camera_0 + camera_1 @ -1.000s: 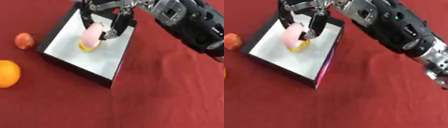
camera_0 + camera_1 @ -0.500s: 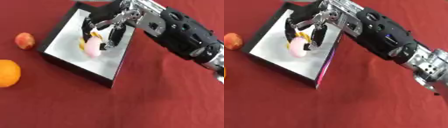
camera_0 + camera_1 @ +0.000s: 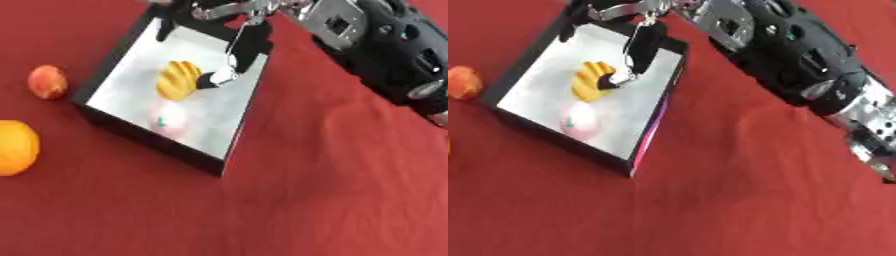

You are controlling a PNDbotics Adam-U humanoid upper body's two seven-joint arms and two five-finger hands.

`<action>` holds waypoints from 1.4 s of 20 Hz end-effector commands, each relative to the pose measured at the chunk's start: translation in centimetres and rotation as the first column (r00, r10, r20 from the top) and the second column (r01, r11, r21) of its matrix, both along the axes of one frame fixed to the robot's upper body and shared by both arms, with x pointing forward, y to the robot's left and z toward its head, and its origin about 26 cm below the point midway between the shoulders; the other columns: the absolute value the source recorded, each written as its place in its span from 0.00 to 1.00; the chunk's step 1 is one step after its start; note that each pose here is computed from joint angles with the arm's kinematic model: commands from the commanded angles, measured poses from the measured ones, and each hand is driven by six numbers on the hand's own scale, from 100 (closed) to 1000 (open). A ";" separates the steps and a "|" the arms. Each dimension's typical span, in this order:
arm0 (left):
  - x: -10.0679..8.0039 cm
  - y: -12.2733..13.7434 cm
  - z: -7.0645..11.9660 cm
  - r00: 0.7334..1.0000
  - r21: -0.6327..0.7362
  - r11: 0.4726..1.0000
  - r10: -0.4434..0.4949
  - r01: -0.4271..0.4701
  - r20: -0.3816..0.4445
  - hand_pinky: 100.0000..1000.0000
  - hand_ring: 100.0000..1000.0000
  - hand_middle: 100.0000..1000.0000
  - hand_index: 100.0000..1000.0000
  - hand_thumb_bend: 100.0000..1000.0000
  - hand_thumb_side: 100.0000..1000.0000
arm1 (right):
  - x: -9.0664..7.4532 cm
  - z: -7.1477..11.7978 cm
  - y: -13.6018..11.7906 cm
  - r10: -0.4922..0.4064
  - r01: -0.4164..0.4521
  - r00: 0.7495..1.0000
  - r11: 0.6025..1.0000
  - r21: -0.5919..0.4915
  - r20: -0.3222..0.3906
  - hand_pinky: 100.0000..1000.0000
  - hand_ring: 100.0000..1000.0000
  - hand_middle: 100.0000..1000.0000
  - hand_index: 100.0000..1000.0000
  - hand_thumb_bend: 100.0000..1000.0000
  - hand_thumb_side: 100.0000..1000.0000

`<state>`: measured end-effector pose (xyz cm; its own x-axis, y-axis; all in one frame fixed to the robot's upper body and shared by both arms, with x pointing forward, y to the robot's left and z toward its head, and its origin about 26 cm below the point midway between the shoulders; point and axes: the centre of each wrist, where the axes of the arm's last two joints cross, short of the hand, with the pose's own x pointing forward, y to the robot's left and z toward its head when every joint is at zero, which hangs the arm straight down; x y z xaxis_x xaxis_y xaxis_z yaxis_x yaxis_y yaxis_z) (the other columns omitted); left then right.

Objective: Pick up objects on the table and place them in the box.

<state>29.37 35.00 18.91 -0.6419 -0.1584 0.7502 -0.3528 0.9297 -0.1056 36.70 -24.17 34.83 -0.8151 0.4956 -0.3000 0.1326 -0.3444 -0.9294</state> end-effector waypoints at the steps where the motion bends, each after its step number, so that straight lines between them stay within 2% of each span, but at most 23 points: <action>1: -0.3 0.6 1.1 0.999 0.035 0.999 0.021 -0.022 0.030 0.86 0.80 0.78 0.79 0.06 0.74 | -1.9 2.7 -1.7 -0.010 0.006 0.998 0.997 0.072 0.058 0.90 0.87 0.82 0.92 0.25 0.58; 5: -0.3 0.7 1.0 0.999 0.038 0.999 0.028 -0.029 0.027 0.86 0.80 0.78 0.79 0.05 0.74 | -3.9 3.9 -3.8 -0.038 0.024 0.997 0.980 0.196 0.069 0.90 0.85 0.82 0.91 0.23 0.47; 6: -0.3 0.7 1.0 0.999 0.040 0.999 0.027 -0.028 0.026 0.86 0.80 0.78 0.79 0.05 0.74 | -4.5 4.2 -4.2 -0.046 0.028 0.996 0.974 0.225 0.076 0.89 0.84 0.81 0.91 0.21 0.38; 9: -0.3 0.7 1.2 1.000 0.057 0.998 0.019 -0.021 0.025 0.86 0.80 0.78 0.79 0.04 0.74 | -6.1 4.8 -5.7 -0.089 0.054 0.992 0.941 0.334 0.090 0.89 0.82 0.79 0.90 0.14 0.33; 12: -0.1 0.6 1.6 1.000 0.099 0.995 0.007 -0.009 0.023 0.86 0.80 0.78 0.79 0.02 0.74 | -7.6 5.1 -7.1 -0.132 0.081 0.988 0.887 0.455 0.080 0.91 0.80 0.77 0.88 0.00 0.29; 15: 0.1 0.6 2.7 1.000 0.181 0.983 -0.017 0.012 0.026 0.86 0.80 0.78 0.79 0.00 0.73 | -8.9 5.1 -8.4 -0.164 0.108 0.985 0.805 0.583 0.045 0.92 0.79 0.76 0.87 0.00 0.37; 16: 0.2 0.6 3.1 0.999 0.214 0.977 -0.025 0.018 0.027 0.85 0.80 0.78 0.79 0.00 0.72 | -9.2 5.0 -8.8 -0.175 0.118 0.984 0.781 0.614 0.033 0.93 0.79 0.76 0.86 0.00 0.51; 17: 0.3 0.6 3.7 0.999 0.263 0.964 -0.035 0.027 0.026 0.85 0.80 0.78 0.79 0.00 0.72 | -9.4 4.7 -9.3 -0.189 0.134 0.982 0.748 0.650 0.015 0.93 0.79 0.76 0.86 0.00 0.53; 18: 0.4 0.6 4.3 0.999 0.306 0.951 -0.042 0.033 0.024 0.84 0.80 0.78 0.80 0.00 0.71 | -9.6 4.5 -9.6 -0.197 0.146 0.980 0.721 0.677 -0.001 0.95 0.79 0.77 0.86 0.00 0.66; 20: 0.5 0.8 5.9 0.999 0.437 0.898 -0.051 0.045 0.001 0.83 0.80 0.78 0.81 0.00 0.72 | -9.9 3.9 -10.3 -0.205 0.170 0.978 0.665 0.727 -0.041 0.96 0.79 0.77 0.87 0.00 0.71; 23: 0.7 1.4 8.3 0.994 0.662 0.745 -0.015 0.086 -0.113 0.83 0.79 0.78 0.83 0.00 0.70 | -10.3 3.3 -11.1 -0.198 0.178 0.978 0.595 0.784 -0.072 0.97 0.79 0.77 0.88 0.00 0.76; 25: 0.6 1.9 9.9 0.983 0.769 0.628 0.031 0.121 -0.179 0.82 0.79 0.78 0.85 0.00 0.67 | -10.6 3.0 -11.7 -0.203 0.169 0.977 0.548 0.819 -0.066 0.97 0.78 0.76 0.88 0.00 0.73; 28: 0.4 2.2 11.6 0.960 0.862 0.470 0.093 0.190 -0.263 0.82 0.80 0.80 0.88 0.00 0.62 | -10.9 2.3 -12.8 -0.216 0.148 0.975 0.452 0.880 -0.053 0.97 0.76 0.74 0.88 0.00 0.56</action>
